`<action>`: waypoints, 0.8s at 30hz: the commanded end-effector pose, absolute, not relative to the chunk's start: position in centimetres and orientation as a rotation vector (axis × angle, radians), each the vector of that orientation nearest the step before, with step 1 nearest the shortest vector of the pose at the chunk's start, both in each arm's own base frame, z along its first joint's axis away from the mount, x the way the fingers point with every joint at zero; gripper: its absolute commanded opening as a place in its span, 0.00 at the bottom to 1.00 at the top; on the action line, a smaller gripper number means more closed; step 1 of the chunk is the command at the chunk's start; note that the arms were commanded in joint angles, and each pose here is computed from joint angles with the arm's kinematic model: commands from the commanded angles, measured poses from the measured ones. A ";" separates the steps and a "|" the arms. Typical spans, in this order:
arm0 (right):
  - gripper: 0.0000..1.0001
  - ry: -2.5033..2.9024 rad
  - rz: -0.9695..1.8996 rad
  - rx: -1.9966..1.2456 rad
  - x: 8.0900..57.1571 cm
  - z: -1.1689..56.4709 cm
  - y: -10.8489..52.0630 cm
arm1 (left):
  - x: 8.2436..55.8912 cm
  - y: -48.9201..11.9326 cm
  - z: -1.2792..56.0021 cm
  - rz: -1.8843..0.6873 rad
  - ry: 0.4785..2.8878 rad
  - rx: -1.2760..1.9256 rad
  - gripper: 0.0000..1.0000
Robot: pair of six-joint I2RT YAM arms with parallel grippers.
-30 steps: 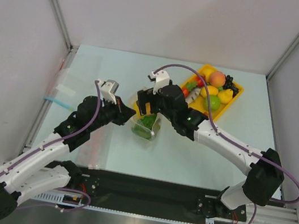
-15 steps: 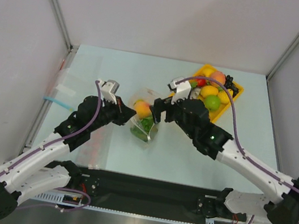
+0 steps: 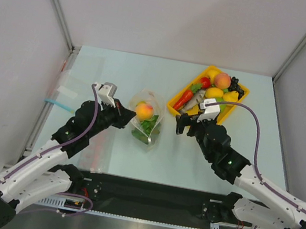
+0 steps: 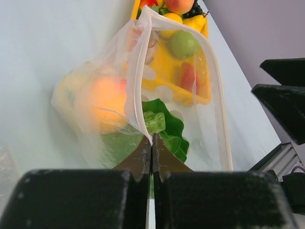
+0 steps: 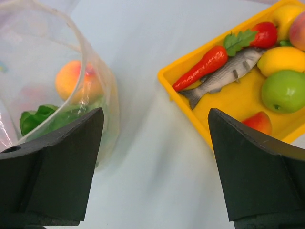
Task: Place the food in the zip-top bag and seal the zipper
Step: Pick up the fake fruit from the bin.
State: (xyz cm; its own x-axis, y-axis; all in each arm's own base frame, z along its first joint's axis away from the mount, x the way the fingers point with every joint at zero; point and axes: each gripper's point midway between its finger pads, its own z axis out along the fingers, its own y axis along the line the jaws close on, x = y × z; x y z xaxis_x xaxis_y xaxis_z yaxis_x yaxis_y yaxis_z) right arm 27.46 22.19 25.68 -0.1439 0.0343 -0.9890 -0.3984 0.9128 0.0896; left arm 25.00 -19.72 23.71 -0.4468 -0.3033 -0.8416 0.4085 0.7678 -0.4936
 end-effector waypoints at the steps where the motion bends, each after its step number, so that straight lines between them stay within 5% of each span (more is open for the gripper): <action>1: 0.95 1.574 0.420 -0.132 27.9 29.3 20.2 | 25.5 -19.3 24.7 -0.806 1.820 0.045 0.00; 24: 1.00 1.823 0.429 0.195 33.0 23.3 14.9 | 25.1 -19.7 24.8 -0.857 1.803 0.042 0.00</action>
State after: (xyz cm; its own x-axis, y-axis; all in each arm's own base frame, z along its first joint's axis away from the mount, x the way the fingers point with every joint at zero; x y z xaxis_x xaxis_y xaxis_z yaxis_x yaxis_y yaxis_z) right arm 32.56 14.11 22.72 -0.2644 0.3109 -0.9129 -0.0776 0.9367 0.3415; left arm 24.51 -19.45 23.54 -0.4406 -0.3276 -0.8358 0.4070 0.7570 -0.5112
